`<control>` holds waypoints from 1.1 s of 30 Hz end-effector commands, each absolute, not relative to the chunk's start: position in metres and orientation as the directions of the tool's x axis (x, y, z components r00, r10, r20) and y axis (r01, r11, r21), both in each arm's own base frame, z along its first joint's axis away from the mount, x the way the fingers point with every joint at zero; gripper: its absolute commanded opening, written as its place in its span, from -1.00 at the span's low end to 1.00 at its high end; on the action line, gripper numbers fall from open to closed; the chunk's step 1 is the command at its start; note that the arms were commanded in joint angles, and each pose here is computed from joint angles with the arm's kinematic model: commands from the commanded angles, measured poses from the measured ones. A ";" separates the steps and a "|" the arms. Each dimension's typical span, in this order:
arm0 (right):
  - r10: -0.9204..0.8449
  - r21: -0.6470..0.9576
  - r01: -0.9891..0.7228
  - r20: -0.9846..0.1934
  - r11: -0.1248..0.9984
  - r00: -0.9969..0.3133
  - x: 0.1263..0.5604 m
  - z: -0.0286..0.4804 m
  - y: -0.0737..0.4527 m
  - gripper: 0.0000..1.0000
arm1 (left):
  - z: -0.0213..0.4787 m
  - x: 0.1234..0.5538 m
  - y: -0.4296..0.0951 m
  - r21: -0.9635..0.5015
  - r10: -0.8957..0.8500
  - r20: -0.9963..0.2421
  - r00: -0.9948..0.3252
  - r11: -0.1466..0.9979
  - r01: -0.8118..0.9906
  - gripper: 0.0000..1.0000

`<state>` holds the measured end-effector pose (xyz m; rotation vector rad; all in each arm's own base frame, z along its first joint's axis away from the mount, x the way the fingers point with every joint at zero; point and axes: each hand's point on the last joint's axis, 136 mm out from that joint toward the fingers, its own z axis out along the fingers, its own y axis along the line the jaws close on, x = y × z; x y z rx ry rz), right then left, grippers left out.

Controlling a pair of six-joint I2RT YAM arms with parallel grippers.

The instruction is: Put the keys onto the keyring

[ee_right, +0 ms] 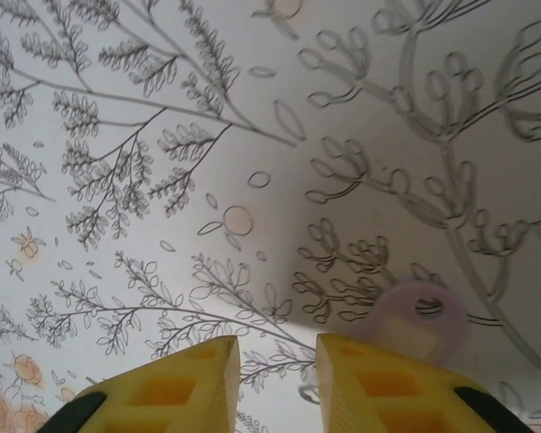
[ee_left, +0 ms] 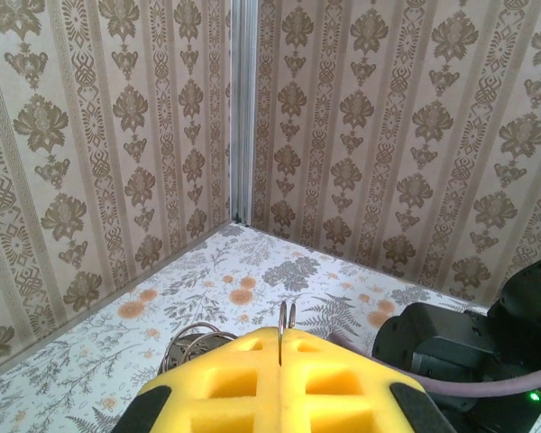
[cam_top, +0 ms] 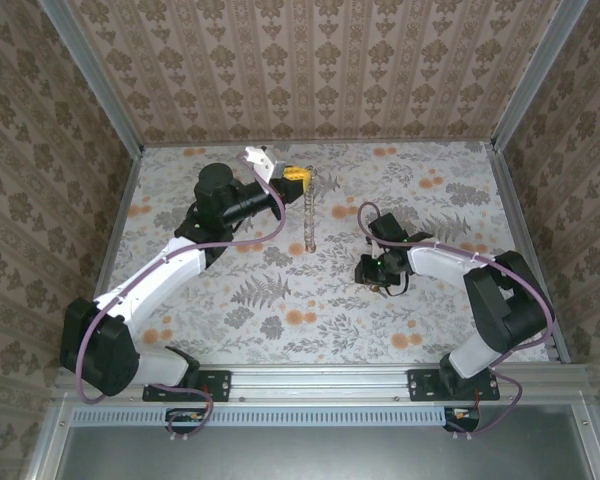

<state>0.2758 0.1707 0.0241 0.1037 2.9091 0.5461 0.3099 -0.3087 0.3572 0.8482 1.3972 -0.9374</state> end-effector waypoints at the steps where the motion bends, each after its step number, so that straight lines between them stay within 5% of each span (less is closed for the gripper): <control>1: 0.108 0.426 0.030 -0.159 0.904 -0.981 0.281 0.032 0.188 -0.46 | 0.382 0.303 -0.301 -0.026 -0.092 -0.996 0.012 0.407 0.913 -1.00; 7: 0.133 0.402 0.038 -0.211 0.915 -0.968 0.284 0.051 0.181 -0.45 | 0.383 0.301 -0.300 -0.026 -0.096 -0.995 0.015 0.408 0.912 -1.00; 14: 0.237 0.246 0.168 -0.283 0.955 -0.930 0.278 0.056 0.140 -0.20 | 0.384 0.301 -0.298 -0.024 -0.103 -0.994 0.021 0.412 0.911 -1.00; 33: 0.090 0.018 0.089 -0.285 0.996 -0.954 0.262 0.045 0.152 -0.28 | 0.386 0.303 -0.271 -0.016 -0.126 -0.991 0.049 0.470 0.883 -1.00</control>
